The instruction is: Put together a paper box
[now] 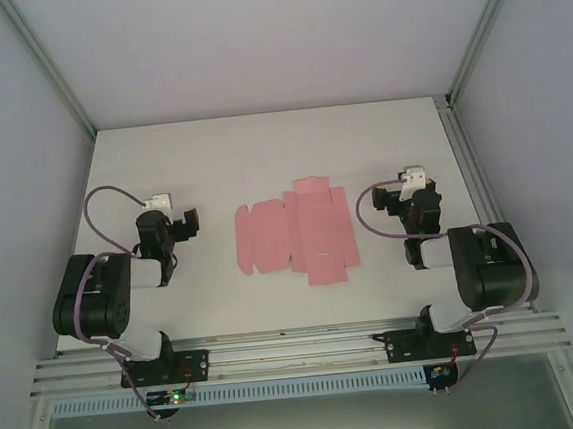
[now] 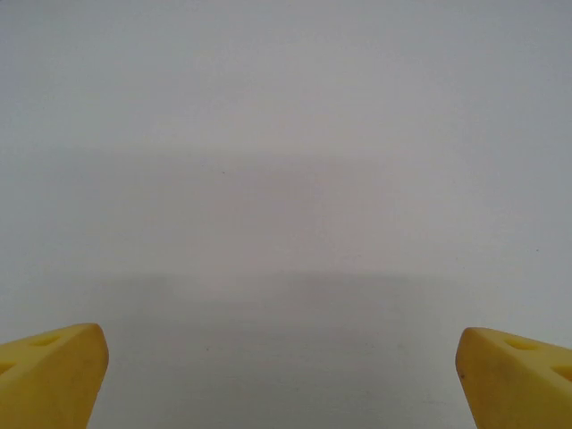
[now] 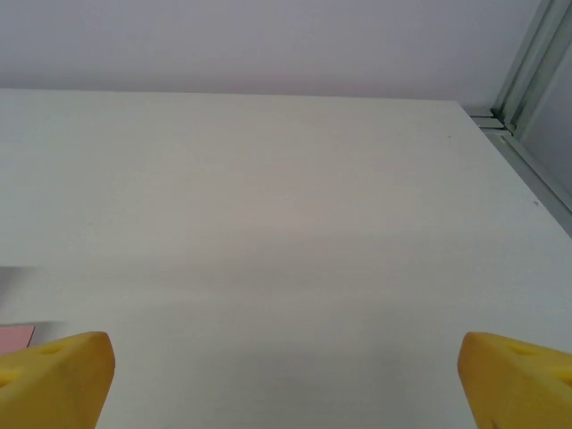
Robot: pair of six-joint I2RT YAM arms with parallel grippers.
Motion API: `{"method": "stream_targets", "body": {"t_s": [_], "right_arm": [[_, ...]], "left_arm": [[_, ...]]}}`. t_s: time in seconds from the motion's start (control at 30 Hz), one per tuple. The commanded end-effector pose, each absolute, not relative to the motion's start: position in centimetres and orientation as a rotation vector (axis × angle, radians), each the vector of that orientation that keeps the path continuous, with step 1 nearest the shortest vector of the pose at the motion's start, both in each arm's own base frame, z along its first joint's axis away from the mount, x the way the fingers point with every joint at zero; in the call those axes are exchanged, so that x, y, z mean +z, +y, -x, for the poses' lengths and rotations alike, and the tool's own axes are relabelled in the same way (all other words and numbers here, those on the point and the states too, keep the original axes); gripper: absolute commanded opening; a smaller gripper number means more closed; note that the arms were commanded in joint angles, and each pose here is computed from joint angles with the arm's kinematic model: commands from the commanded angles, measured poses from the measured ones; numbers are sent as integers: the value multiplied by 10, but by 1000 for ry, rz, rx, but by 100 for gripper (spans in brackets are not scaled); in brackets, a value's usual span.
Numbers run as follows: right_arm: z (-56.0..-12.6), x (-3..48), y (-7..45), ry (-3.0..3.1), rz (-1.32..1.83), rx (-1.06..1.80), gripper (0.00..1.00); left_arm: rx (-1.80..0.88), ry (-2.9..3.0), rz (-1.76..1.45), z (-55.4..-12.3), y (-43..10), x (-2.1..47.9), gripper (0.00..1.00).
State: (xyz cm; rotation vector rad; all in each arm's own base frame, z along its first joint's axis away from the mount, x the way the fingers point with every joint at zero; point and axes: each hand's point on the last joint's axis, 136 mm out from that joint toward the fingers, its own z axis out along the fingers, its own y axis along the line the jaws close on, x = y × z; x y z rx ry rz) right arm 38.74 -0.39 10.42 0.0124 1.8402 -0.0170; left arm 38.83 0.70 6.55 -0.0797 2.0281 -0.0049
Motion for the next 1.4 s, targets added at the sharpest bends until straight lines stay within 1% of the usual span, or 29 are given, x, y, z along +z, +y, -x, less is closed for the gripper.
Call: {"method": "stream_targets", "body": {"t_s": [0.0,0.77,0.93,1.03,1.1,1.2,1.27,1.37], "right_arm": [[-391,114,-4,1806,-31,-11,98],[-391,113,-4,1809,-35,-4,98],[-398,124,-6,1832,-46,-35,98],[-400,141,-10,1885,-83,-72,98],[-397,153,0,1953,-95,-46,98],[-389,165,28,2037,-92,12,98],[-382,161,43,2127,-158,77,98],[-370,134,74,2290,-208,306,88]], "left_arm": [[3,1951,62,-398,8,86,100],[3,1953,62,-398,8,86,100],[1,1953,62,-398,7,86,100],[45,1982,126,-404,18,103,100],[72,2078,207,-403,27,122,100],[-76,2157,244,-401,9,148,100],[-216,2205,315,-394,-6,151,100],[-491,2284,371,-380,-41,141,100]]}}
